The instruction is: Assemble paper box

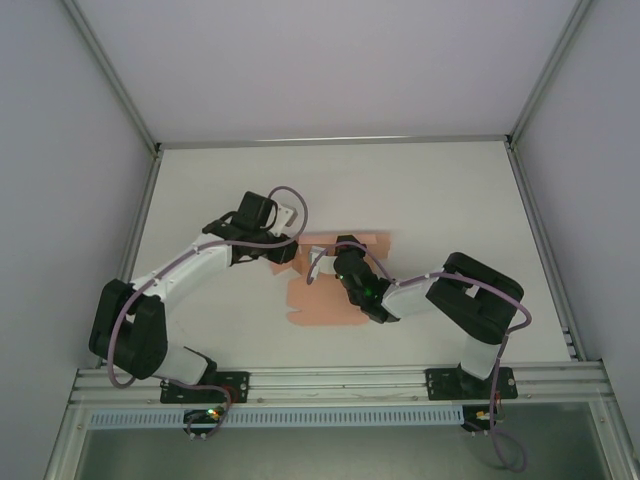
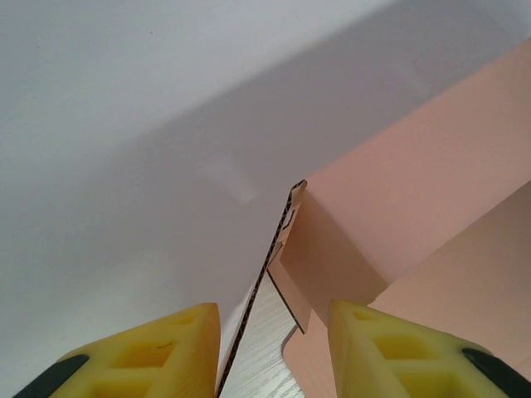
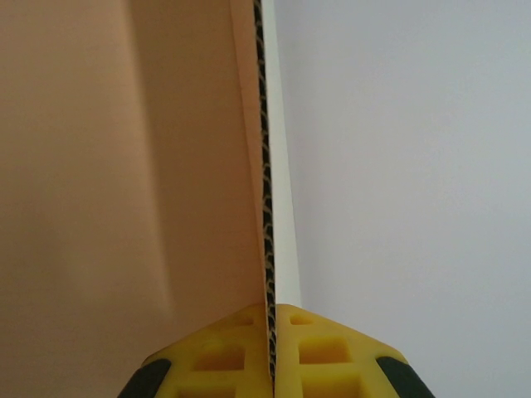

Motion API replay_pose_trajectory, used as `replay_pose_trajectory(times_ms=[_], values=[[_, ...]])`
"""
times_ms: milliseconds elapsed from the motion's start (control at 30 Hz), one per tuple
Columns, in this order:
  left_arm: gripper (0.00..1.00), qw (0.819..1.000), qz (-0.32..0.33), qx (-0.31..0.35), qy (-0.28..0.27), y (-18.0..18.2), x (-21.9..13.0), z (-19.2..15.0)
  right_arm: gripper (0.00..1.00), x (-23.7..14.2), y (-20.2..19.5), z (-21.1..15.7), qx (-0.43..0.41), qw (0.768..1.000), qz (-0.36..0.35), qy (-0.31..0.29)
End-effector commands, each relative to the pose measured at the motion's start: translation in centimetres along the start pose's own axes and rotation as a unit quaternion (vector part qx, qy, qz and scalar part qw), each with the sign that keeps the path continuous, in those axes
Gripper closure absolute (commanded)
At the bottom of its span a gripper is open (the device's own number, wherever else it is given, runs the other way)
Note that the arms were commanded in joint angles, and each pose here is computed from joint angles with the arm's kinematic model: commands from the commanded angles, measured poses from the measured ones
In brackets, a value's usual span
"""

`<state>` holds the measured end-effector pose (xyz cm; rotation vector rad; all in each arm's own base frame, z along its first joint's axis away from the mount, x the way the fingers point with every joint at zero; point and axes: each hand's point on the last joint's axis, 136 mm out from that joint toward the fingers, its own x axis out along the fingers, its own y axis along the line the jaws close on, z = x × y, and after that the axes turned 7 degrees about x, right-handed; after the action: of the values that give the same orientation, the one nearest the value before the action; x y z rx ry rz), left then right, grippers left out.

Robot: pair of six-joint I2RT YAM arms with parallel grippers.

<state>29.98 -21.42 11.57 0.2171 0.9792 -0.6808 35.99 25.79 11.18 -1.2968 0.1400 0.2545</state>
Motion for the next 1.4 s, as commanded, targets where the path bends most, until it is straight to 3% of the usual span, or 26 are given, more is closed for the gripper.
replay_pose_trajectory(times_ms=[0, 333, 500, 633, 900, 1067, 1167, 1233, 1367], values=[[0.62, 0.997, 0.011, -0.030, 0.065, 0.2, 0.1, -4.0, 1.00, -0.1, 0.8, -1.5, -0.003, 1.000, 0.014, 0.024], [0.60, 0.995, 0.031, -0.051, 0.085, 2.1, 0.0, -5.6, 1.00, -0.1, 0.9, -1.7, -0.004, 1.000, 0.018, 0.024], [0.53, 0.995, 0.027, -0.066, 0.067, 3.5, 0.0, -5.3, 1.00, -0.1, 1.1, -1.8, -0.004, 0.999, 0.022, 0.022], [0.48, 0.996, -0.022, -0.089, 0.014, 4.0, 0.1, -3.2, 1.00, -0.1, 1.2, -1.7, -0.006, 0.999, 0.024, 0.022], [0.37, 0.997, -0.073, -0.021, -0.028, 4.5, 0.6, -1.3, 1.00, -0.2, 1.1, -1.6, -0.005, 0.999, 0.026, 0.018], [0.31, 0.992, -0.118, -0.023, -0.024, 5.0, 1.2, -0.1, 1.00, -0.2, 1.2, -1.5, -0.004, 0.999, 0.030, 0.017], [0.27, 0.983, -0.180, -0.015, -0.021, 3.4, 1.7, 0.9, 1.00, -0.1, 1.4, -1.6, -0.006, 0.999, 0.031, 0.018], [0.30, 0.980, -0.196, 0.001, -0.017, 2.5, 2.1, 1.0, 1.00, 0.0, 1.4, -1.5, -0.006, 0.999, 0.030, 0.019], [0.63, 0.981, -0.192, 0.001, -0.001, 2.2, 2.5, 0.8, 1.00, 0.1, 1.4, -1.5, -0.010, 0.999, 0.029, 0.021]])
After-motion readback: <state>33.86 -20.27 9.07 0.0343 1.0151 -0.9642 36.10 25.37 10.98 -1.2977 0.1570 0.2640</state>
